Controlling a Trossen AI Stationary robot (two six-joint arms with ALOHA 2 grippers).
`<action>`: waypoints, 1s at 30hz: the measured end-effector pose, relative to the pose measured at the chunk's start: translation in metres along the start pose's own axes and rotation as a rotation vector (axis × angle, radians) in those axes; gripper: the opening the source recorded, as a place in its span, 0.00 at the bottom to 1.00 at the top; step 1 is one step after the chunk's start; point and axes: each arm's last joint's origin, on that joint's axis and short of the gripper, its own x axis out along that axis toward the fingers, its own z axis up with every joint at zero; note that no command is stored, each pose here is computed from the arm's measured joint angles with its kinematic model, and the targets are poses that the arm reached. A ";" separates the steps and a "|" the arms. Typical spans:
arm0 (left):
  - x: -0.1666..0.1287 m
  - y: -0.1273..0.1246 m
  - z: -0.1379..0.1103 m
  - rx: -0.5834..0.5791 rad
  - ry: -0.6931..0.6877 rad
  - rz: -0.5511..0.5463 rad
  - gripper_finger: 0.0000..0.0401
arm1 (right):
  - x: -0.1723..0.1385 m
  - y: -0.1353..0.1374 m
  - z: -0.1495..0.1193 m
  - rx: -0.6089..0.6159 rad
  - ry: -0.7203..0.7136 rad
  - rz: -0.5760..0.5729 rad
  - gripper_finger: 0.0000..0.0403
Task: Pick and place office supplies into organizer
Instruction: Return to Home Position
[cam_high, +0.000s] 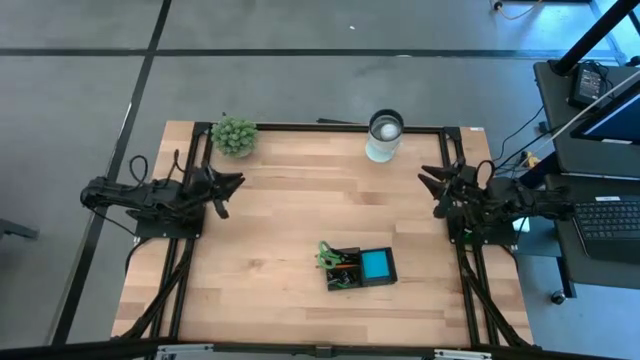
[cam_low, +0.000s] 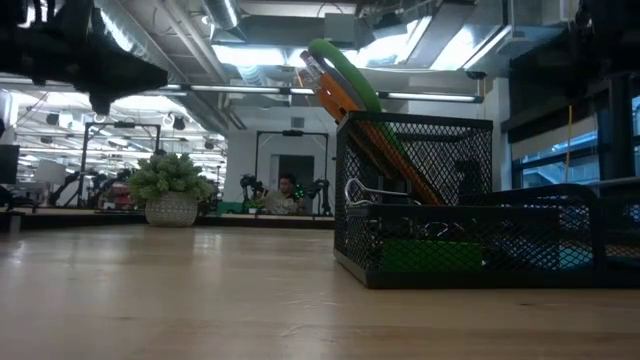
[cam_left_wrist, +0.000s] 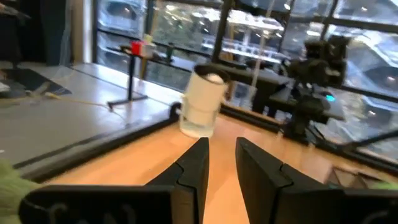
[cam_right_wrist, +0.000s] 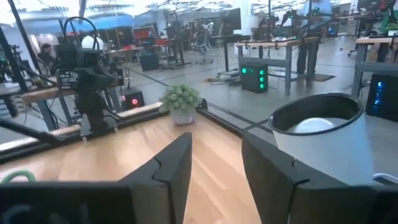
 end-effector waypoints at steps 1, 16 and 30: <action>0.001 0.000 -0.004 -0.004 0.009 -0.015 0.19 | 0.000 0.000 -0.001 -0.007 0.005 -0.001 0.36; 0.006 0.001 -0.024 0.021 -0.014 0.004 0.08 | 0.012 0.004 -0.041 0.035 0.023 0.003 0.36; 0.006 0.001 -0.024 0.044 -0.013 0.009 0.09 | 0.016 0.005 -0.054 -0.130 -0.035 0.001 0.36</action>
